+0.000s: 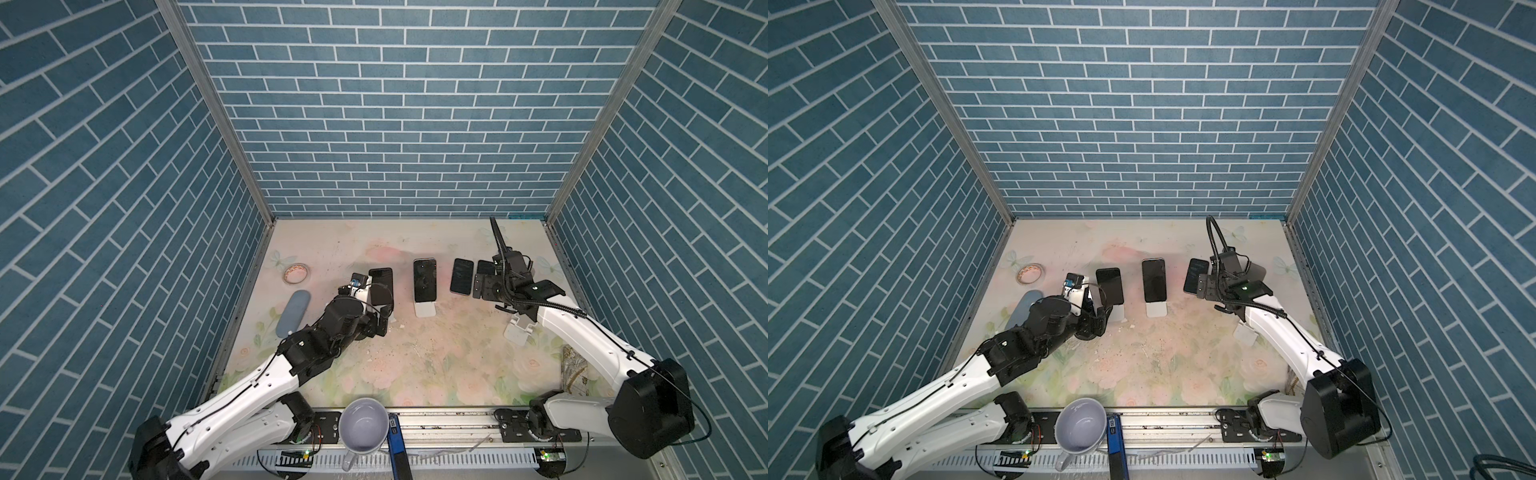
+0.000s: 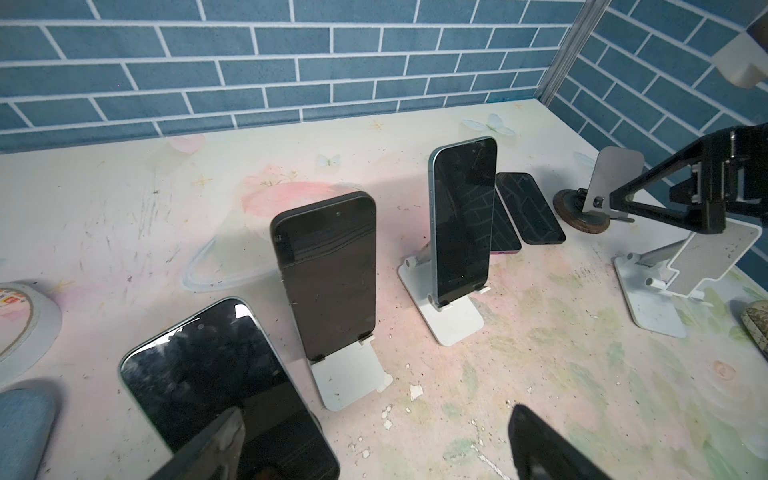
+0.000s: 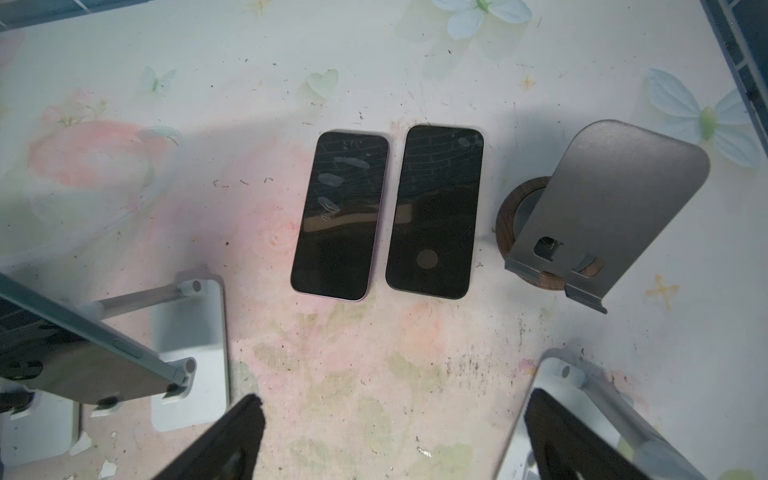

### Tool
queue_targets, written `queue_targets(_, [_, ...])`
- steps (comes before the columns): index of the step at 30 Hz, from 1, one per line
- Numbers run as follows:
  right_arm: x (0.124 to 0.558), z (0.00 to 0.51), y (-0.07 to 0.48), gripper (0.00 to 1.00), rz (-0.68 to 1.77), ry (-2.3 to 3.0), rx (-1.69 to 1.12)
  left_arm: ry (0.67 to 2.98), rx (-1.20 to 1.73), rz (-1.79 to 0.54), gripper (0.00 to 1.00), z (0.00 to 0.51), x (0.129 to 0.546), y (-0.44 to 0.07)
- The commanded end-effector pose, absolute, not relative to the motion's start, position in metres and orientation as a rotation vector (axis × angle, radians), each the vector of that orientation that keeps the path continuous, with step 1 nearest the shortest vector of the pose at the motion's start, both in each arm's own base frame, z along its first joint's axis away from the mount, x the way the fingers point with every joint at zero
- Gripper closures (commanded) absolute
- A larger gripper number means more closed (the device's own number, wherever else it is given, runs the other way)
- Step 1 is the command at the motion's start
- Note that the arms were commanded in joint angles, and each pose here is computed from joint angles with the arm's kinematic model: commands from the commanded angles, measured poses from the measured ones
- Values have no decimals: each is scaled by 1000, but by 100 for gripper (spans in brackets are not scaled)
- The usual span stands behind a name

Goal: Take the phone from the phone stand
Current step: 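Reach the left gripper to the teal-edged phone on the nearest stand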

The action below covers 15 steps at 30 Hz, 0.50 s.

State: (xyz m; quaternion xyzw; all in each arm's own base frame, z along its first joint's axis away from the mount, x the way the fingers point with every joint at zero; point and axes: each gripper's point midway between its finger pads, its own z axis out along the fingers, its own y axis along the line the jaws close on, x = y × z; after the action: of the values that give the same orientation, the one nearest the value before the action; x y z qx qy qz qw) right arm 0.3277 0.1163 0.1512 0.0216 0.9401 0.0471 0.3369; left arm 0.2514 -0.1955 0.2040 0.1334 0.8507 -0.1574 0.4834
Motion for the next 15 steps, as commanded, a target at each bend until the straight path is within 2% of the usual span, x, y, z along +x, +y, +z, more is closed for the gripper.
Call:
queue_targets(1, [336, 161, 119, 1, 129, 2420, 94, 2023, 260, -359, 0, 225, 263, -204])
queue_targets(15, [328, 131, 116, 1, 113, 2465, 103, 2015, 269, -334, 0, 231, 280, -261])
